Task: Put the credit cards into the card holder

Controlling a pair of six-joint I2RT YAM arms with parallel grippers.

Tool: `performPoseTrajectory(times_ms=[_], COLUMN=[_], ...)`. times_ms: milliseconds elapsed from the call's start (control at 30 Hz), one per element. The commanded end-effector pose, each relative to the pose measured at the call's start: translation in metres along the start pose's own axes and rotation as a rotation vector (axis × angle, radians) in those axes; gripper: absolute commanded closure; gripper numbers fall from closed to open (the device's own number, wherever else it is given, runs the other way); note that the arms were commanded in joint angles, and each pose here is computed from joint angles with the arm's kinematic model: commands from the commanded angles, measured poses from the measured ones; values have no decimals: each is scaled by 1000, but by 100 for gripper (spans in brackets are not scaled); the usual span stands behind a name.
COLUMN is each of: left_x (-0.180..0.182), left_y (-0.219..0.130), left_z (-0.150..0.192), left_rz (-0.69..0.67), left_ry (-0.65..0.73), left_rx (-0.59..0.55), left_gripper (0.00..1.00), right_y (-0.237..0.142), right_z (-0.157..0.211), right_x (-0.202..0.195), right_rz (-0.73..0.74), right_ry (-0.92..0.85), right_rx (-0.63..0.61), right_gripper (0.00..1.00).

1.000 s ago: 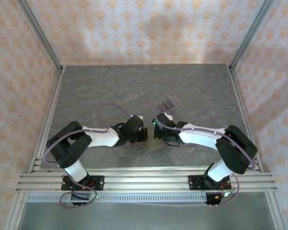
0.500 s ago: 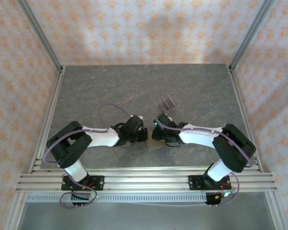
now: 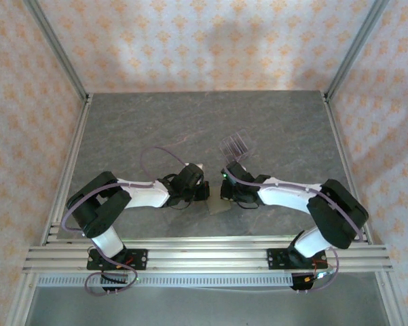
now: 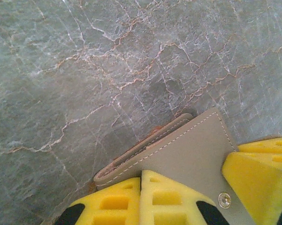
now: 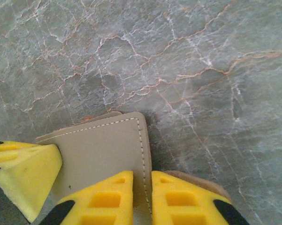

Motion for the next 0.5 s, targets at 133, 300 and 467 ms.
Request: performPoseTrajectory(times_ms=[133,300,467], left_x=[18,-2,-26], left_y=[16,11,-8], left_z=[36,29,12], left_rz=[-94,-60,-14], left_ry=[24,50,68], left_rx=[135,117,73], left_gripper=[100,100,92], right_y=[-12,-23,-38], right_z=[0,-4,-11], right_x=[27,27,11], right_rz=[-147,-175,-133], right_ry=[-11,-3,14], right_rx=[8,-28,-83], right_gripper=[100,100,100])
Point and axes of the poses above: each hand's point on the last joint's axis, 136 mm out from that joint toward the fingers, its own y axis out along the fingers, its own x axis along the line the jaws close on, z = x × y, the point moved 4 cm from there along -y, back along the fingers, and after that the axes turned 2 degrees about y, right-handed, at the moved point
